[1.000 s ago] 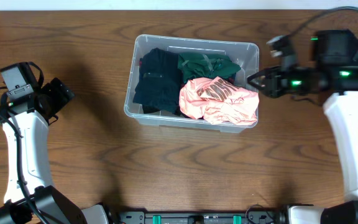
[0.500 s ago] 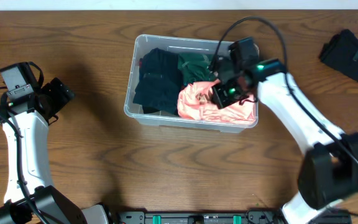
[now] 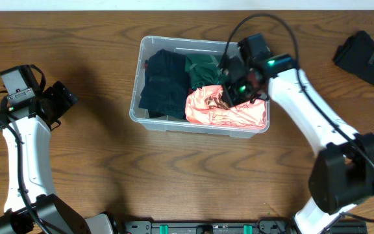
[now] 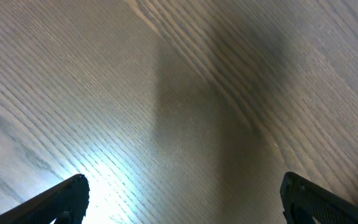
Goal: Pack container
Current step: 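Release the pink shirt and withdraw the right gripper to the right, then reach the right gripper to the black garment and grasp it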
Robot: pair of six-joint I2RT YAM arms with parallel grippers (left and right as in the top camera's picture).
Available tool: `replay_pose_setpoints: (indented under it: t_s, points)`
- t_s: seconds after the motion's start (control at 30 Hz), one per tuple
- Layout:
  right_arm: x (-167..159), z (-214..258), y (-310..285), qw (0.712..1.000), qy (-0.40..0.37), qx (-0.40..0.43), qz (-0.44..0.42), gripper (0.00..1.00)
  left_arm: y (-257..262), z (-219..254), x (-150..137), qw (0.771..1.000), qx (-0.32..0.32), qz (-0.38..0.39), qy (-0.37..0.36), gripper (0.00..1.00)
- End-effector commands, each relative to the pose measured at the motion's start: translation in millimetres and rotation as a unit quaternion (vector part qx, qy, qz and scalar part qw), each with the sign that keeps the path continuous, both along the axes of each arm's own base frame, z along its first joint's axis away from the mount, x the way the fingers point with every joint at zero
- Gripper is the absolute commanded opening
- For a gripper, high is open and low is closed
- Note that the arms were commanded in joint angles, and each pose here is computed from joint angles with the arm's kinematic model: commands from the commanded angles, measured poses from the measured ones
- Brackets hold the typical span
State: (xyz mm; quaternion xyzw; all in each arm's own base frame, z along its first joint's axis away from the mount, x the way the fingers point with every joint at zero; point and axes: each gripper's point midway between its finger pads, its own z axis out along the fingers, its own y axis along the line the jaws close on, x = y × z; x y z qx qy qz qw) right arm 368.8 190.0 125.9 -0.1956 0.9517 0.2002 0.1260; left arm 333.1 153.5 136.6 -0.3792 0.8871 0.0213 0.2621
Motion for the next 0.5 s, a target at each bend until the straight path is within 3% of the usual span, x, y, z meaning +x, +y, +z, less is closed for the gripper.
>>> replay_pose_setpoints:
  t_s: [0.0,0.03,0.1,0.27,0.47]
  points:
    - [33,87,-39,0.992,-0.112,0.021,-0.059,0.36,3,6,1,1.0,0.006,-0.001,-0.004,0.98]
    - [38,101,-53,0.988,-0.13,0.021,-0.078,0.58,3,6,1,1.0,0.006,-0.001,-0.004,0.98]
    - [50,123,-92,0.977,-0.158,0.014,-0.141,0.79,3,6,1,1.0,0.006,-0.001,-0.005,0.98]
    - [69,132,-190,0.951,-0.181,-0.003,-0.252,0.91,3,6,1,1.0,0.006,-0.001,-0.005,0.98]
    - [83,105,-296,0.919,-0.17,0.001,-0.355,0.97,3,6,1,1.0,0.006,-0.001,-0.004,0.98]
